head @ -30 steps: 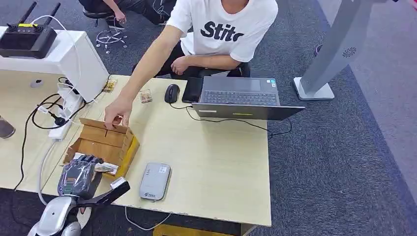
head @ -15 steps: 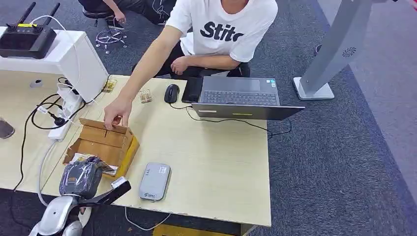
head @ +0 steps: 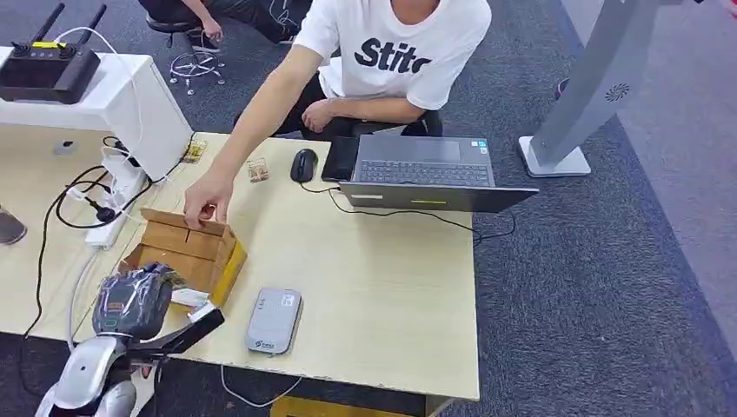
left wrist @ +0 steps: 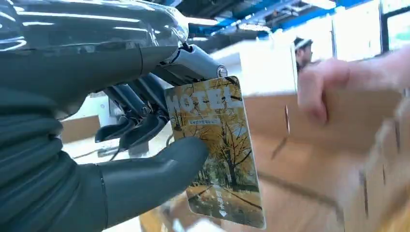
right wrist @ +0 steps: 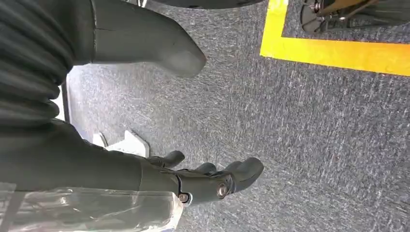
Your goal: Pass the card to the sensor for recognition and then transmit it.
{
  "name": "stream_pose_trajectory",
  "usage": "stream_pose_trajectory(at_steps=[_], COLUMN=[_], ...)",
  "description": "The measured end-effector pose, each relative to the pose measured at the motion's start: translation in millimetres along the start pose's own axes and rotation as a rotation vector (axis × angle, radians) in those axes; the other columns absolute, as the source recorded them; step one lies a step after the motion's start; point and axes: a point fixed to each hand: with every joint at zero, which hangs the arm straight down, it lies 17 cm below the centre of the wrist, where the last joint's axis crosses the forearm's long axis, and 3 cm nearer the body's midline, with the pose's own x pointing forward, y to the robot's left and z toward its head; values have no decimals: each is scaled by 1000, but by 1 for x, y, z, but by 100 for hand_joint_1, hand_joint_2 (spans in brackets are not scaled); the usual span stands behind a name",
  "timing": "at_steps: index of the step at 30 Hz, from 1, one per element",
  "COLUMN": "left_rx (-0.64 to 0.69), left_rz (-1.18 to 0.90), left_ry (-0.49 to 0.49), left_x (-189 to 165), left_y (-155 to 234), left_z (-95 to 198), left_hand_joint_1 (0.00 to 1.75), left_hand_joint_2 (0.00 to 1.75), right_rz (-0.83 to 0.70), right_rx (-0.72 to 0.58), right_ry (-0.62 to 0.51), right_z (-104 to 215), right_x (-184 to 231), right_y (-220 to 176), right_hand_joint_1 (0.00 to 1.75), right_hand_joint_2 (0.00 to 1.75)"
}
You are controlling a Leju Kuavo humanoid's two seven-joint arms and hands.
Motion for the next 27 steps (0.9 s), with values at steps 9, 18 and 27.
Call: stream_pose_trajectory(at_steps=[9, 18, 27], left_rx=[180, 231, 293], left_rz=[-135, -187, -318], left_ry=[-26, -38, -28], left_x=[-23, -29, -36], left_y=[93, 120, 142], left_z=[-20, -22, -23], left_hand_joint_1=[175, 175, 175], left_hand_joint_2=[175, 175, 175], right_rz=[-7, -7, 4], right_rx=[0, 0, -1], right_ry=[1, -1, -6], right_z=[0, 0, 0], right_x=[0, 0, 0], right_y=[0, 0, -1], right_hand_joint_1=[0, 0, 0], right_hand_joint_2=[175, 175, 175])
